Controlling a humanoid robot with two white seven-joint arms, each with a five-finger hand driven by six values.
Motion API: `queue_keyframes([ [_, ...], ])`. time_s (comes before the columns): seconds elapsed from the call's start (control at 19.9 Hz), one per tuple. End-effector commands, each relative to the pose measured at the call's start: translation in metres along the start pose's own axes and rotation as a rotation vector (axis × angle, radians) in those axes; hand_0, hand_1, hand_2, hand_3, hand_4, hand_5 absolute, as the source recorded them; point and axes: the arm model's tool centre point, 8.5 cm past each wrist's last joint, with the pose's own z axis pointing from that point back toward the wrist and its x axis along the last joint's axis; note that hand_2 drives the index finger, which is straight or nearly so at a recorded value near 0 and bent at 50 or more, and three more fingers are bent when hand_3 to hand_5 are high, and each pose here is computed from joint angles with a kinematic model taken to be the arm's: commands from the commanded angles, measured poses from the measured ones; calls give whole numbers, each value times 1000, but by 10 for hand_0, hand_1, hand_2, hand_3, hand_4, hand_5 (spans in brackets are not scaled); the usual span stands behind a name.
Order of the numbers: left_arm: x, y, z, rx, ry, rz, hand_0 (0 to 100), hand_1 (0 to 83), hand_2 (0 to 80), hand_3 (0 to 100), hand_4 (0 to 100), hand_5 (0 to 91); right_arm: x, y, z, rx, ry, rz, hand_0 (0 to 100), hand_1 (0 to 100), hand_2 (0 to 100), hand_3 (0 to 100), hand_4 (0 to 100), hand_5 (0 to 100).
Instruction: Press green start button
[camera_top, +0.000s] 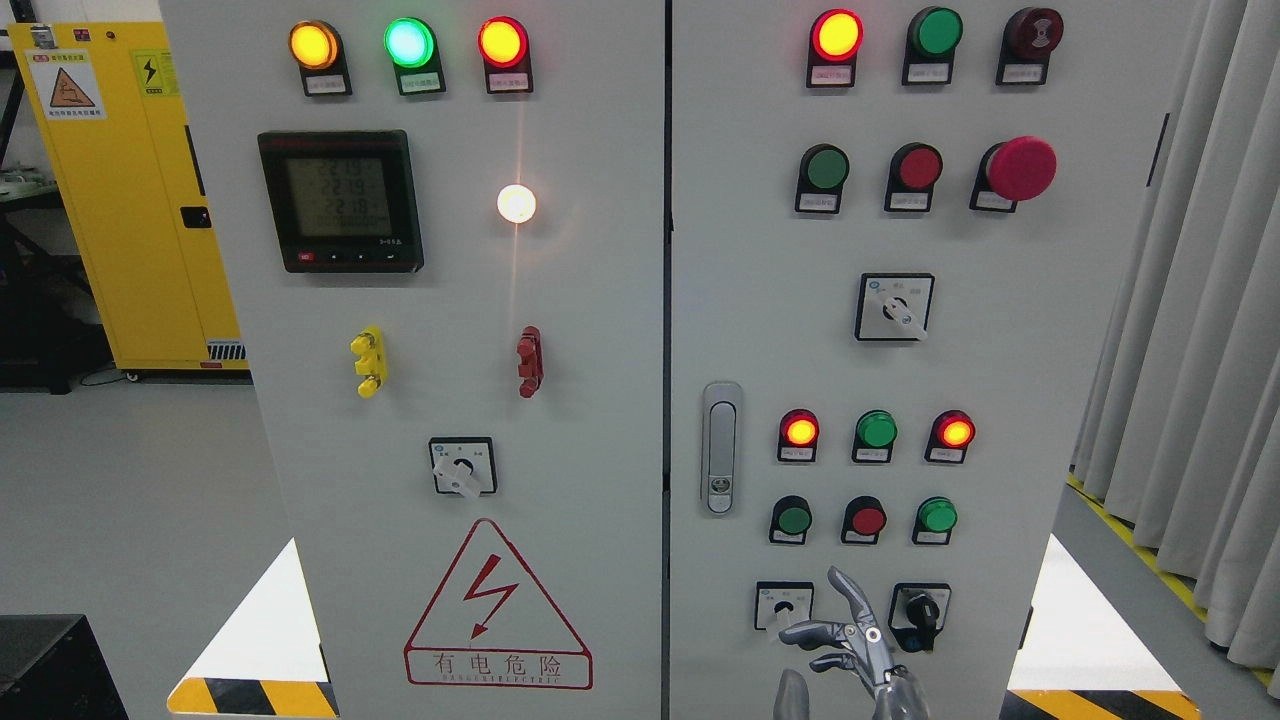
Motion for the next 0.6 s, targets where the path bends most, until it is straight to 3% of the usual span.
queue_keyframes([
  [0.0,0,0,0,-1,0,-1,120,556,0,0,0,0,15,21,13,39,-9,-120,702,677,0,0,0,0],
  [0.55,0,0,0,-1,0,-1,120,556,0,0,0,0,16,24,13,52,-8,-133,557,667,0,0,0,0],
])
